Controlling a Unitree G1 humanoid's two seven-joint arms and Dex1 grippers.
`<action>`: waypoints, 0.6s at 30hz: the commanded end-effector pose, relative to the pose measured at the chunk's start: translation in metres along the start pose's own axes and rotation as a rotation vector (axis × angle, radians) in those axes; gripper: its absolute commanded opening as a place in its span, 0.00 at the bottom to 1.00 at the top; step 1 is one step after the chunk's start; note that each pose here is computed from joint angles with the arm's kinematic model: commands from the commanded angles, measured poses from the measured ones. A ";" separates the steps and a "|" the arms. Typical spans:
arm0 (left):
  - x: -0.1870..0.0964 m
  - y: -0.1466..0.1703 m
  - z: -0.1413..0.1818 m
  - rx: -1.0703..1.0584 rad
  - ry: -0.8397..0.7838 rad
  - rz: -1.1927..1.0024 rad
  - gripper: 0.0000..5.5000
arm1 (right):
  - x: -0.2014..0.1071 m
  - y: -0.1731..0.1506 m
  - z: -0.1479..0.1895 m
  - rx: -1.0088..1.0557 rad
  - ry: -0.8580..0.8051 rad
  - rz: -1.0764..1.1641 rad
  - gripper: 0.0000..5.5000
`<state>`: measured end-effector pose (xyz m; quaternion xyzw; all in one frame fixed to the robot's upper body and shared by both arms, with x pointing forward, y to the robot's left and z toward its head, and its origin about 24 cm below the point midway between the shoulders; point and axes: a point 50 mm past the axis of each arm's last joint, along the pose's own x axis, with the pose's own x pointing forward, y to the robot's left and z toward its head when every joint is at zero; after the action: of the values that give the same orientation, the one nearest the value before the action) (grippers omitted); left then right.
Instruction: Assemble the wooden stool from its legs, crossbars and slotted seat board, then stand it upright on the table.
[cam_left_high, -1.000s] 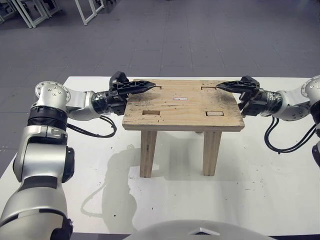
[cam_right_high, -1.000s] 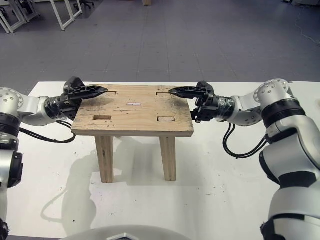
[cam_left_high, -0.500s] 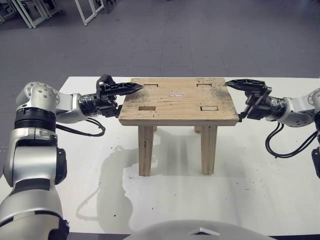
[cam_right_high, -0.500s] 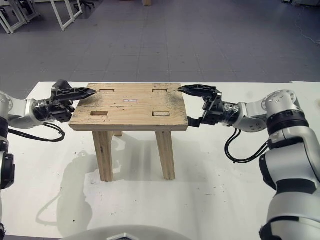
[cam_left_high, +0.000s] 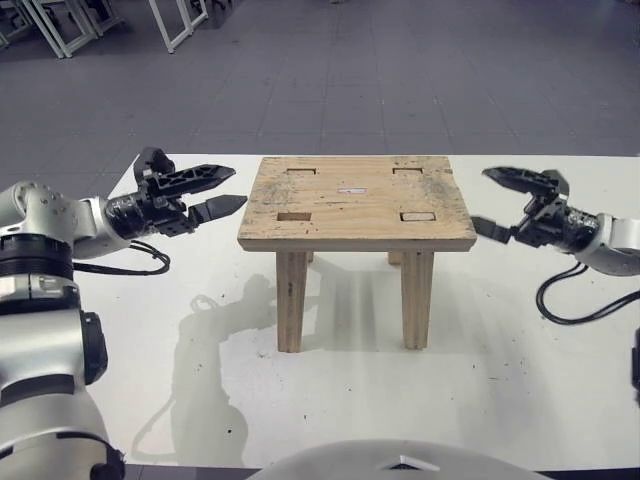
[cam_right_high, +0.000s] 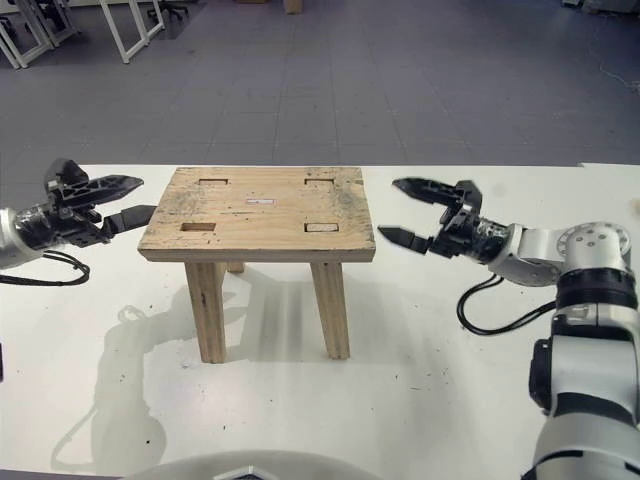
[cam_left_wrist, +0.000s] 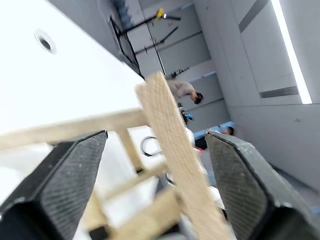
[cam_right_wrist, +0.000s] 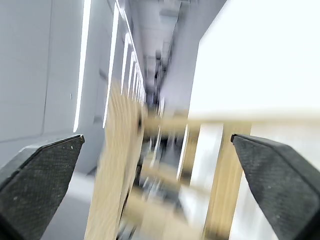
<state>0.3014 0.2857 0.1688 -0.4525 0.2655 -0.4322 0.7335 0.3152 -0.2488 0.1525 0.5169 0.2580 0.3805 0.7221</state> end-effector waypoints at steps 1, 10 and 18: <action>0.033 0.046 0.005 0.426 -0.377 0.466 0.66 | 0.008 -0.016 0.010 -0.701 -0.483 -0.543 1.00; 0.085 0.085 -0.082 0.895 -0.539 0.819 0.66 | 0.032 -0.073 -0.076 -1.113 -0.458 -0.961 1.00; 0.080 0.079 -0.097 0.937 -0.571 0.857 0.66 | 0.035 -0.067 -0.086 -1.131 -0.485 -0.917 1.00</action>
<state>0.2980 0.1888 0.0558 -0.0459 0.0005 -0.0428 0.9980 0.2874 -0.1872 0.0596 -0.0204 0.0516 -0.0114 0.9984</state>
